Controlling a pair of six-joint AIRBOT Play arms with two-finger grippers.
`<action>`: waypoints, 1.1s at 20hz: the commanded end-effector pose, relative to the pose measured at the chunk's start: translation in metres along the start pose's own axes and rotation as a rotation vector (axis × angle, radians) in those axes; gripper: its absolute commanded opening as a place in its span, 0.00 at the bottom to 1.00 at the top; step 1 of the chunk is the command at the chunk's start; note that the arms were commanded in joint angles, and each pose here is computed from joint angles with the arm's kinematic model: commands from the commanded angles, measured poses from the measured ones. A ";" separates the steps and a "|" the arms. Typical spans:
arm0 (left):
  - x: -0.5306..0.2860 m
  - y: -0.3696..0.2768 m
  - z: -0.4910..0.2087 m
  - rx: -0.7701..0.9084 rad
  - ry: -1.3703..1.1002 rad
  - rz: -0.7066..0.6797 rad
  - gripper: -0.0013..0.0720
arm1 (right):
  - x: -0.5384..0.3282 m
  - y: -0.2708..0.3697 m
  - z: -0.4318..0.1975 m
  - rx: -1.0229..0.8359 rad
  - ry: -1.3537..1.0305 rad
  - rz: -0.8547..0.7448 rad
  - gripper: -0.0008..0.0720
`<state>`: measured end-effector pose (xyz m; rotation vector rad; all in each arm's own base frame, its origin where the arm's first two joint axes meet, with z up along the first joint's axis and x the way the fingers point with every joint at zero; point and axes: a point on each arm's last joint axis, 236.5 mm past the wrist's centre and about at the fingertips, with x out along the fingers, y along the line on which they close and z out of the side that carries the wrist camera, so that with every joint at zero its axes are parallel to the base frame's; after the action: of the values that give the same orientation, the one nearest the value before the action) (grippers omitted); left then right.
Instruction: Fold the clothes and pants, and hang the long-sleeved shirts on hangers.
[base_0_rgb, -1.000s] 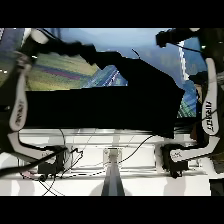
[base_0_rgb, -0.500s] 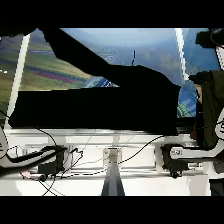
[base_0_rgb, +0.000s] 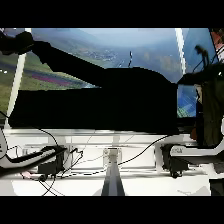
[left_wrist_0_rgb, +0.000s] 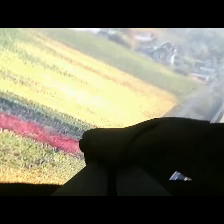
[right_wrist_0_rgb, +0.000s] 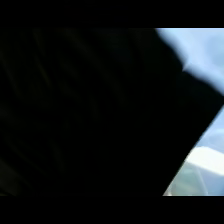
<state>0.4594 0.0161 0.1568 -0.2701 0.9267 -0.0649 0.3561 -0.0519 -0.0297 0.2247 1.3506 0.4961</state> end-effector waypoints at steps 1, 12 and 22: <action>0.001 0.006 -0.003 -0.002 0.012 0.025 0.03 | 0.034 -0.017 -0.041 0.140 0.025 0.027 0.33; 0.001 0.007 -0.002 -0.001 0.008 0.026 0.03 | 0.043 -0.079 0.003 0.548 -0.215 -0.139 0.94; 0.029 0.015 -0.011 0.004 0.067 0.028 0.03 | 0.074 -0.006 0.022 0.245 -0.207 0.231 0.20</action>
<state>0.4650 0.0233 0.1323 -0.2520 0.9784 -0.0480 0.3744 -0.0442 -0.1109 0.6256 1.2935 0.3200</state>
